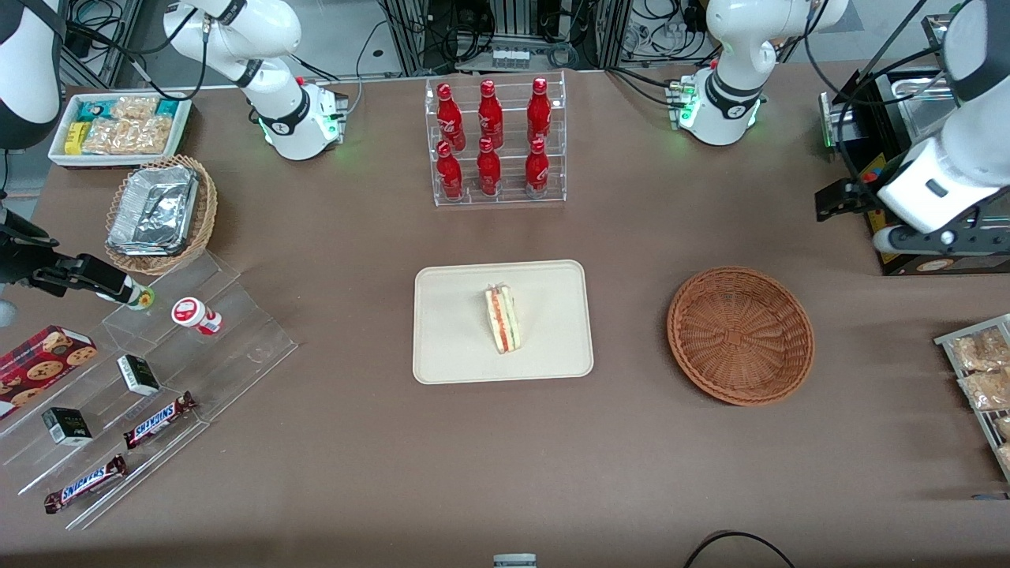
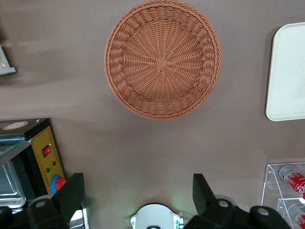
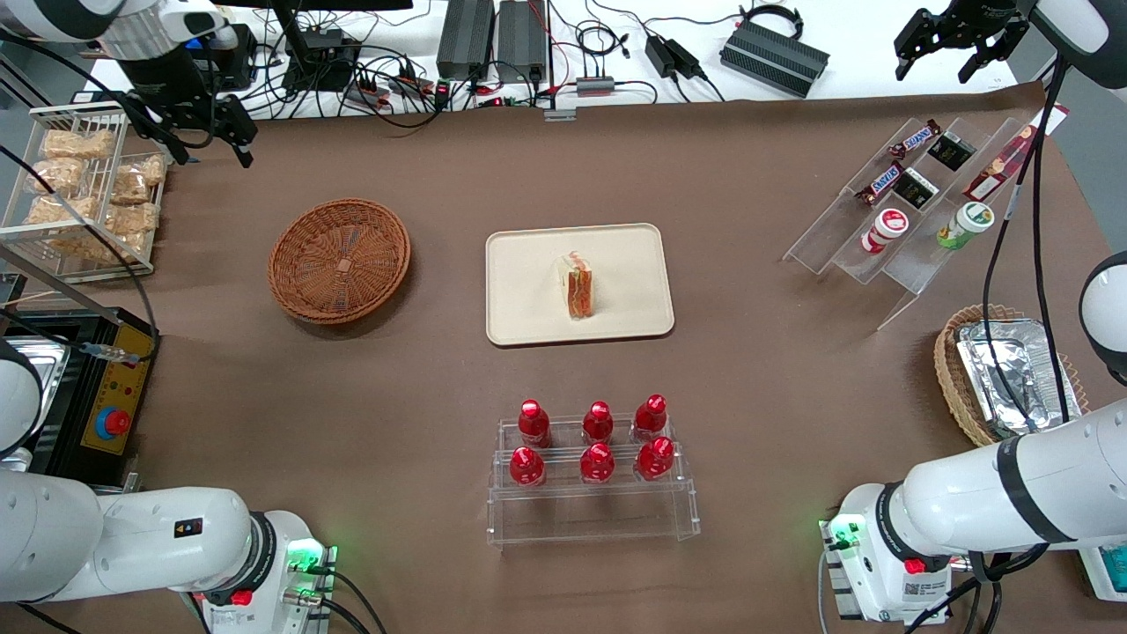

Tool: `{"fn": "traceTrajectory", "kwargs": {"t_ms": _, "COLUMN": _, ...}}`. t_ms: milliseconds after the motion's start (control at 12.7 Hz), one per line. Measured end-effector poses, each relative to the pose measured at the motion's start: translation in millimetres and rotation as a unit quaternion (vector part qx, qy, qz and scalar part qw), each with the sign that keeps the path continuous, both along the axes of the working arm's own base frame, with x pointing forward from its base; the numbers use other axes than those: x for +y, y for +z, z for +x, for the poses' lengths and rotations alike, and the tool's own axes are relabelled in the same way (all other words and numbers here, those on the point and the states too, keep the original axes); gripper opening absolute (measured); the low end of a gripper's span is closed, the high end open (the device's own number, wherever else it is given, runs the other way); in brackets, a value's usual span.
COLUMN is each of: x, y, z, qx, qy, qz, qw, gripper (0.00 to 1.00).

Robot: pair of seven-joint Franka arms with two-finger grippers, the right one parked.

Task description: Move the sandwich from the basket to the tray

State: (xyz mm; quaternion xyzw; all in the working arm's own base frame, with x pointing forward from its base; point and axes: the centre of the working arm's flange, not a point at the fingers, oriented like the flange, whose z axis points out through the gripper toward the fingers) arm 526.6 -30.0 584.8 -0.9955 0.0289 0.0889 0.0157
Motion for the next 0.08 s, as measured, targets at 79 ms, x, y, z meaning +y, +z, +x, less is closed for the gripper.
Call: {"fn": "traceTrajectory", "kwargs": {"t_ms": 79, "x": 1.4, "y": 7.6, "z": -1.7, "qx": -0.002, "qy": 0.001, "qz": 0.000, "qw": 1.0000, "gripper": 1.00}}
